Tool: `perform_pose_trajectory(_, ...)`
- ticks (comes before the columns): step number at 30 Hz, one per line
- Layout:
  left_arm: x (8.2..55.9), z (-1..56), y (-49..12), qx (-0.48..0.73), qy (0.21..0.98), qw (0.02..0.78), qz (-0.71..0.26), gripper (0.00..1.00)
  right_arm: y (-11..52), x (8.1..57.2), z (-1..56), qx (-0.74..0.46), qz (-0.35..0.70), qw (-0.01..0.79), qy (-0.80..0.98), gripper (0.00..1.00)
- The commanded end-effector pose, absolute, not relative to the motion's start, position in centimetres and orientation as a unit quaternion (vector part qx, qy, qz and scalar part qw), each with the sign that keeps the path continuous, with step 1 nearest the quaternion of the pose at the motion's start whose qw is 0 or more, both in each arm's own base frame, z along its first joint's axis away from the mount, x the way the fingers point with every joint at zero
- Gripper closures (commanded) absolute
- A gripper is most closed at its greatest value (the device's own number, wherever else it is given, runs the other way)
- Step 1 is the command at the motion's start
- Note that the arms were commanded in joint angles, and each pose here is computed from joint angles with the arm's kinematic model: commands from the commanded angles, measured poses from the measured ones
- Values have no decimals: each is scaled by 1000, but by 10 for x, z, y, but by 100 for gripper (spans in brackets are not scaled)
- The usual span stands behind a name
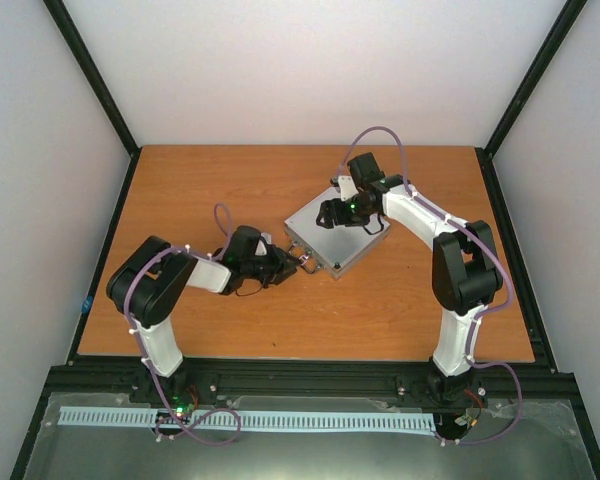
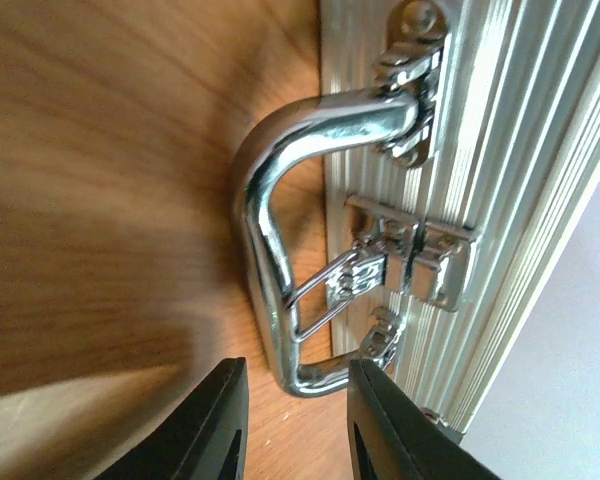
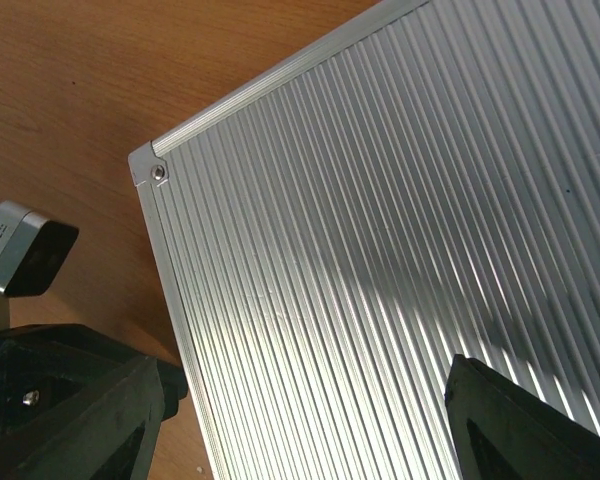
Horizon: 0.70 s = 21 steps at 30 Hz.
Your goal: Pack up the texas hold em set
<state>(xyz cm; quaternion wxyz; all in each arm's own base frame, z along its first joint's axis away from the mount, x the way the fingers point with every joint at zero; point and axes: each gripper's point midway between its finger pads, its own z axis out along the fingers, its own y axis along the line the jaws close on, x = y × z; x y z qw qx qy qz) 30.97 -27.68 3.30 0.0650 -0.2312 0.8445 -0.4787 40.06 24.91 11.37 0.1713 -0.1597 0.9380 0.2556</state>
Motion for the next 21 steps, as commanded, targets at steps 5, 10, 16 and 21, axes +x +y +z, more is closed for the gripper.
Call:
perform_pose_trajectory(5, 334, 53, -293, -226, 829, 92, -503, 72, 249, 400, 107, -158, 261, 167, 937, 22)
perform_pose_trajectory(10, 335, 50, -295, -229, 829, 88, -503, 77, 249, 401, 107, -159, 260, 168, 937, 22)
perform_pose_trajectory(16, 331, 48, -297, -227, 830, 83, -503, 81, 249, 401, 106, -158, 261, 166, 938, 22)
perform_pose_trajectory(21, 324, 49, -294, -223, 832, 80, -502, 80, 250, 401, 106, -161, 261, 166, 937, 22)
